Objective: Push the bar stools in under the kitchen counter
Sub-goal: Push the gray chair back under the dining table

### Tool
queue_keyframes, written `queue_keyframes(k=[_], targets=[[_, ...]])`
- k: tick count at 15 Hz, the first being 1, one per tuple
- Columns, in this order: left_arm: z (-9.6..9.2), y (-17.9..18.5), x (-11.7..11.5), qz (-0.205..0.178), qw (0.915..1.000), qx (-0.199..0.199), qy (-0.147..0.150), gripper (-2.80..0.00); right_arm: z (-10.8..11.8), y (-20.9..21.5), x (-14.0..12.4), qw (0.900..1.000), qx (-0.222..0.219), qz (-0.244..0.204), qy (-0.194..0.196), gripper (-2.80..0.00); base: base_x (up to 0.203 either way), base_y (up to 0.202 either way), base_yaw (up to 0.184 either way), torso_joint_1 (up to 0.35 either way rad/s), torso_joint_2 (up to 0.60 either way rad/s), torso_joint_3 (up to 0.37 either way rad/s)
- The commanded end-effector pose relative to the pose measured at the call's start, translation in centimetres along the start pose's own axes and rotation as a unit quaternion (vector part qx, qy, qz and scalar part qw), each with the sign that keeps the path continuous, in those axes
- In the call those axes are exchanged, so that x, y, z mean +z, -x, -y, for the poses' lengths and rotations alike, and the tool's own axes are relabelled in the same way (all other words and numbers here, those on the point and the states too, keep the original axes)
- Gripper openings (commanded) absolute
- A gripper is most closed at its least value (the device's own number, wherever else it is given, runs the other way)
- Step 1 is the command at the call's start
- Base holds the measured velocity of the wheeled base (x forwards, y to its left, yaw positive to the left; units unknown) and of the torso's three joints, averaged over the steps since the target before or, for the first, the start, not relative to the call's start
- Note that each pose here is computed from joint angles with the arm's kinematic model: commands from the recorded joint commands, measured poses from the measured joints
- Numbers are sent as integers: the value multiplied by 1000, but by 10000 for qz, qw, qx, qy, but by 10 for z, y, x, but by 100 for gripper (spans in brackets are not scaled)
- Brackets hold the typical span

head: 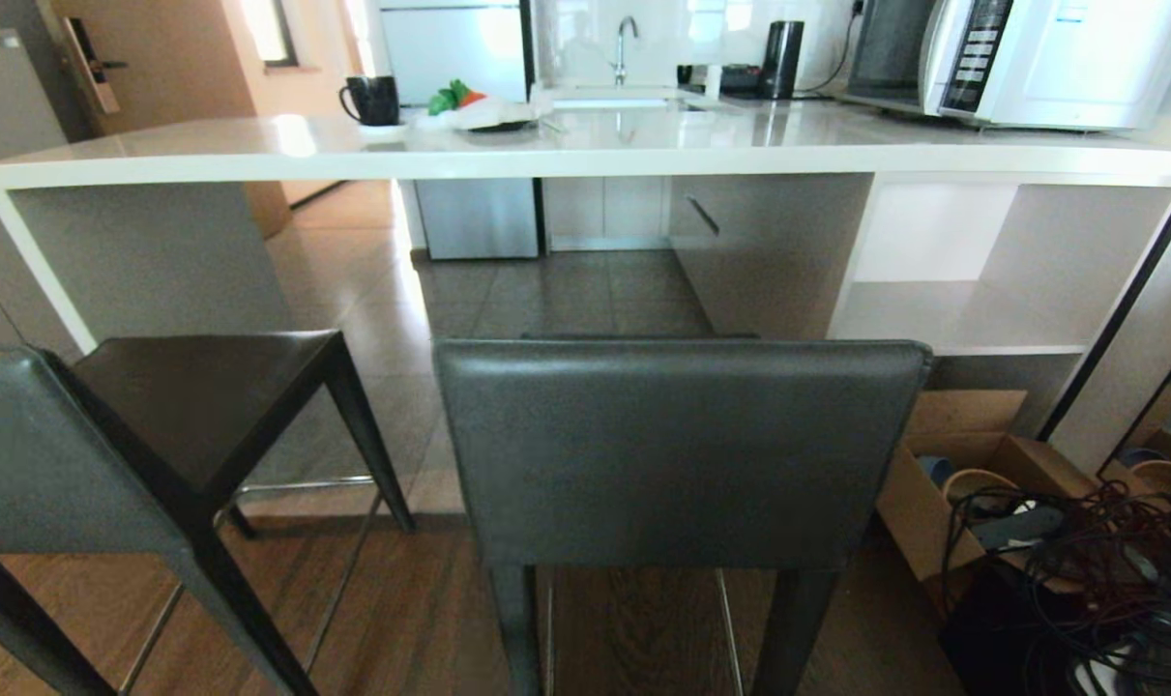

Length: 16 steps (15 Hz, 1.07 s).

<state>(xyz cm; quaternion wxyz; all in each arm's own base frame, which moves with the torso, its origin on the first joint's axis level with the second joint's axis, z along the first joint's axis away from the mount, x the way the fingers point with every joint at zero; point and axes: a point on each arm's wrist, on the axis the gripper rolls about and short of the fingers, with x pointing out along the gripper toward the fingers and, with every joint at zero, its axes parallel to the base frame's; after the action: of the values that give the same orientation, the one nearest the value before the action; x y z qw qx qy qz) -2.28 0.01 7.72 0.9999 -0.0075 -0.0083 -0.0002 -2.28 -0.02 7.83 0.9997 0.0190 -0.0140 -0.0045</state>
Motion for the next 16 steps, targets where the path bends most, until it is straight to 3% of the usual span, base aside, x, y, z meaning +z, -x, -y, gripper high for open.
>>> queue_keyframes(k=[1,16], targets=[[0,0,0,-14,10000,1,2,-280,0,0,0,10000,-3,6,-2,-280,1,191,1,5,2,2],[0,0,0,-6,10000,1,2,-280,0,0,0,10000,-3,3,-2,-280,0,198,-2,2,0,2]])
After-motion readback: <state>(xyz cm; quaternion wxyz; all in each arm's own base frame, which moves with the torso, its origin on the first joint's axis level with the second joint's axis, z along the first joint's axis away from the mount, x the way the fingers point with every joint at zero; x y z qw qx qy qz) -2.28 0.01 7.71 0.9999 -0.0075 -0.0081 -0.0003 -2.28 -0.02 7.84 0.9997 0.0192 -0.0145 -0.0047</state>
